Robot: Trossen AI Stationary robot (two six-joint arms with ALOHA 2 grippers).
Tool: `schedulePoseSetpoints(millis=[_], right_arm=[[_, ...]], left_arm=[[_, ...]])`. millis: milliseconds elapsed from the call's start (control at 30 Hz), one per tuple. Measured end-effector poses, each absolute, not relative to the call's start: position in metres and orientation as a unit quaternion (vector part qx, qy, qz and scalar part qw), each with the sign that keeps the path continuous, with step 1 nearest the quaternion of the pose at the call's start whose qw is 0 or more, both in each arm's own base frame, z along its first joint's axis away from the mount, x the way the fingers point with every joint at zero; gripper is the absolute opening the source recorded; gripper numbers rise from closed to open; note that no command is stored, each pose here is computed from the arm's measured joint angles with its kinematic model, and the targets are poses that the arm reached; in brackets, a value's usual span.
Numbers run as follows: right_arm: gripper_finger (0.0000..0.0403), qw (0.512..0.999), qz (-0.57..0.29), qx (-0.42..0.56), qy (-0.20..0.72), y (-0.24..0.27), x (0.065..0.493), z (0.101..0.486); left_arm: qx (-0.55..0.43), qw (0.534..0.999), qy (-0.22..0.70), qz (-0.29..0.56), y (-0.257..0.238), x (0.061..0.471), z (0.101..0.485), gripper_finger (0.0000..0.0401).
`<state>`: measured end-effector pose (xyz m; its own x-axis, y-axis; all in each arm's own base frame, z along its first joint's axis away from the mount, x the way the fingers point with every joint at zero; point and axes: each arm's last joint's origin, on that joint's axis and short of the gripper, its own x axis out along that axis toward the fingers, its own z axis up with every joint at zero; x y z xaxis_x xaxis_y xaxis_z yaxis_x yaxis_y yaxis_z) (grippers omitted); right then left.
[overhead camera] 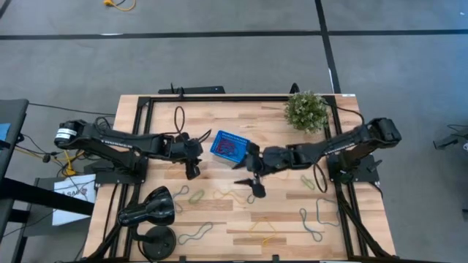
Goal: Pick and place items into bin
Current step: Put the yellow rubber band into the blue bin
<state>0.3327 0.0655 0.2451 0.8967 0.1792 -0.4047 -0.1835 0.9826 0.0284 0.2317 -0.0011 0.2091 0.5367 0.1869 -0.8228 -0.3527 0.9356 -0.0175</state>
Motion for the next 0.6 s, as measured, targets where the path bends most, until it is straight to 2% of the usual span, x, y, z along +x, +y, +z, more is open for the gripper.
schedulePoseSetpoints(millis=[367, 600], right_arm=[[0.0239, 0.958, 0.14, 0.0, 0.252, 0.104, 0.325, 0.23], [0.0239, 0.956, 0.137, -0.002, 0.26, 0.105, 0.33, 0.221]], left_arm=[[-0.117, 0.856, 0.477, 0.161, -0.001, 0.211, 0.161, 0.01], [-0.118, 0.85, 0.487, 0.16, -0.001, 0.2, 0.144, 0.01]])
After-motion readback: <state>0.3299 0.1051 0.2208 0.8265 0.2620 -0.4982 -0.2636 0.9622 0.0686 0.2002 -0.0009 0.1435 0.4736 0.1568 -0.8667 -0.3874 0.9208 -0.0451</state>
